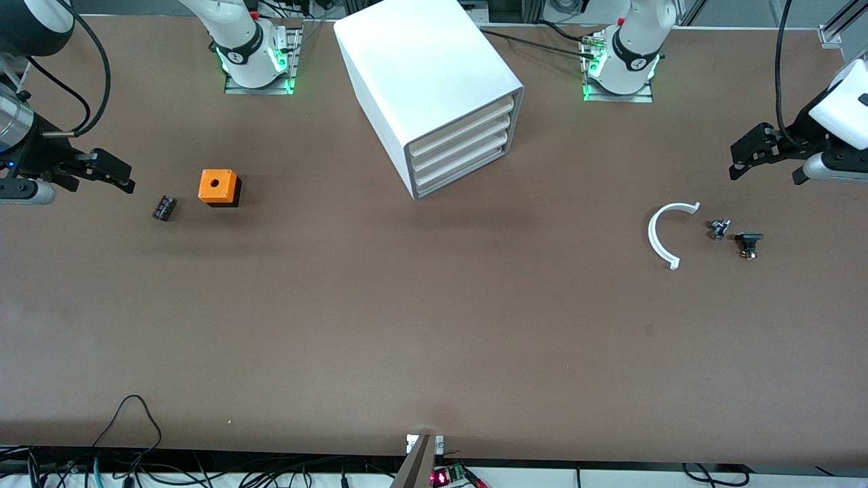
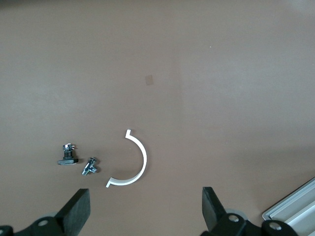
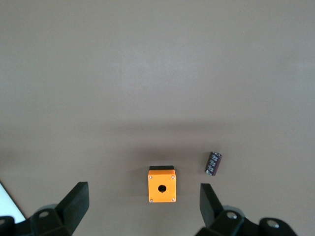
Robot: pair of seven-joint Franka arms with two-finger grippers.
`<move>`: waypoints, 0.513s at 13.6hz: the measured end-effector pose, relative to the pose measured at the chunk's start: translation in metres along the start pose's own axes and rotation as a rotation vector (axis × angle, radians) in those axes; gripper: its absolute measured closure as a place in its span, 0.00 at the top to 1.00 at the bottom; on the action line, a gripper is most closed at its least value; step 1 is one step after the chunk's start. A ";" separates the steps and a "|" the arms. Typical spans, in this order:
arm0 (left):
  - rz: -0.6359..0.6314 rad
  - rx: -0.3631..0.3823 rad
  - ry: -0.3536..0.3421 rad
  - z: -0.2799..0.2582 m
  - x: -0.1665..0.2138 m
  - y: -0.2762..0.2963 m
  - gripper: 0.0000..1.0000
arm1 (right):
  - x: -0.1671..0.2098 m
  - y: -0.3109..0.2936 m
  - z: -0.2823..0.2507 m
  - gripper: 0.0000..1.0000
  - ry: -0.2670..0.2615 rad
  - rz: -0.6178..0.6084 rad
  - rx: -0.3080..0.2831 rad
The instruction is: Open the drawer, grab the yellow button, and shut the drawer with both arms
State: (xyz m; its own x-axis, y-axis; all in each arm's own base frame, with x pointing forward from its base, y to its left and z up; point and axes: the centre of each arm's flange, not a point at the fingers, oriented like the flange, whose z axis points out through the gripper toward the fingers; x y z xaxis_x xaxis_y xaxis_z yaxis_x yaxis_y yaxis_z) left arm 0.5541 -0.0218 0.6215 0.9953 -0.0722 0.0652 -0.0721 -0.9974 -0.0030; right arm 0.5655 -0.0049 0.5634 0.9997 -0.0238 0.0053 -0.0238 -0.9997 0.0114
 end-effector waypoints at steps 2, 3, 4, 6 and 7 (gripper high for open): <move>0.000 0.000 -0.001 0.000 0.000 0.000 1.00 | -0.001 0.000 0.001 1.00 -0.009 0.000 -0.001; -0.001 0.000 0.000 0.000 0.000 -0.001 1.00 | -0.001 0.000 0.001 1.00 -0.014 0.000 -0.002; -0.004 0.000 0.001 -0.001 0.000 -0.002 1.00 | -0.002 0.000 0.002 1.00 -0.018 0.000 -0.003; -0.007 0.000 0.003 -0.002 0.000 -0.004 1.00 | -0.002 0.000 0.002 1.00 -0.019 0.000 -0.003; -0.007 0.000 0.003 -0.002 0.000 -0.004 1.00 | -0.002 0.000 0.002 1.00 -0.020 0.000 -0.003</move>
State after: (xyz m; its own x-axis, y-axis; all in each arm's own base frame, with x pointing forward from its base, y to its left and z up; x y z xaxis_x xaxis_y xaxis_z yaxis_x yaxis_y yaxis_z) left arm 0.5541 -0.0182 0.6235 0.9955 -0.0657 0.0680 -0.0656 -0.9978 -0.0029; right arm 0.5634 -0.0051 0.5617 0.9996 -0.0236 -0.0145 -0.0234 -0.9996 0.0144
